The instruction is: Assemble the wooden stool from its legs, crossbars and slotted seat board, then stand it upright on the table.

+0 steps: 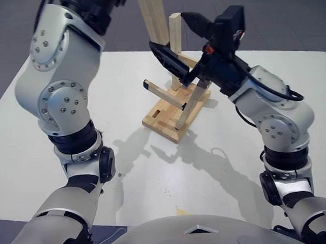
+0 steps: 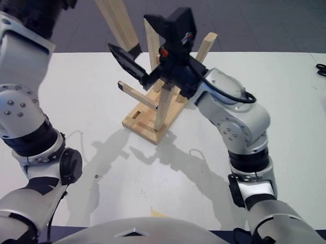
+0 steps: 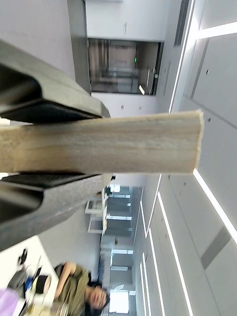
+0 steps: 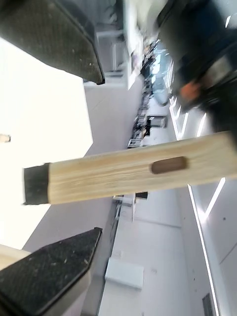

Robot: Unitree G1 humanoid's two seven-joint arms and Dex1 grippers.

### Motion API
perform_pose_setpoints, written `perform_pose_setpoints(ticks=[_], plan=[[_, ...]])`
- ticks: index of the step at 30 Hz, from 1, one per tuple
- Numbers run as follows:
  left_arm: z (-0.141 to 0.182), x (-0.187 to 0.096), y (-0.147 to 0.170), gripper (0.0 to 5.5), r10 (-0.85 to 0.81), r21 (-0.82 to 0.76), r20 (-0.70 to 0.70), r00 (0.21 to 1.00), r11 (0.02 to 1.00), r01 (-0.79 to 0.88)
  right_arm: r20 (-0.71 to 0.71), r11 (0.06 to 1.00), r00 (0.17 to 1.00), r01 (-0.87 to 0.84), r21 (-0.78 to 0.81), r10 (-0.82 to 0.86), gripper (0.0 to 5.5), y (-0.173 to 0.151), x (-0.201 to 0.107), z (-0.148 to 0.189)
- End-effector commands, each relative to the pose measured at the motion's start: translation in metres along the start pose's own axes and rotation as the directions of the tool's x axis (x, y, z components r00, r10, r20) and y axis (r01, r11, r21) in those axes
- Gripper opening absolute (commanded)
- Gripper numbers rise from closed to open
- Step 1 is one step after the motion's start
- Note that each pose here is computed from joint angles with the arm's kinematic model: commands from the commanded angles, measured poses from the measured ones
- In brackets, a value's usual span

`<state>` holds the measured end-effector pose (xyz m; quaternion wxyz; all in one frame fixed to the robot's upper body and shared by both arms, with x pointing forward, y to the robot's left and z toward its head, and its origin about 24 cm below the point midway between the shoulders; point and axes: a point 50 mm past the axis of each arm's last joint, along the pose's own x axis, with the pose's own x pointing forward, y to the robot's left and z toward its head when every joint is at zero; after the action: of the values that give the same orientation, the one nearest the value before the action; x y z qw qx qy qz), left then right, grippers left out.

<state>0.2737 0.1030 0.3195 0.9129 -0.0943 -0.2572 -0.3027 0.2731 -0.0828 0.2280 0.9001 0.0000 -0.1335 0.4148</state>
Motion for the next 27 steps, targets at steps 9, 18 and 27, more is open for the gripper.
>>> perform_pose_setpoints(ticks=[9, 18, 27], plan=[[-0.005, -0.006, -0.009, 1.04, -0.080, 0.029, -0.056, 0.995, 0.996, 0.081, -0.018, 0.953, 0.979, 0.195, -0.233, -0.205, 5.40, -0.036, 0.005, -0.009], [-0.004, -0.011, -0.008, 1.04, -0.065, 0.061, -0.069, 0.996, 0.996, 0.070, 0.004, 0.932, 0.969, 0.239, -0.271, -0.247, 5.40, -0.043, 0.001, -0.006], [0.000, -0.012, 0.008, 1.04, 0.030, 0.107, -0.050, 0.998, 0.994, -0.024, 0.049, 0.942, 0.969, 0.249, -0.223, -0.244, 5.40, -0.042, -0.001, -0.002]])
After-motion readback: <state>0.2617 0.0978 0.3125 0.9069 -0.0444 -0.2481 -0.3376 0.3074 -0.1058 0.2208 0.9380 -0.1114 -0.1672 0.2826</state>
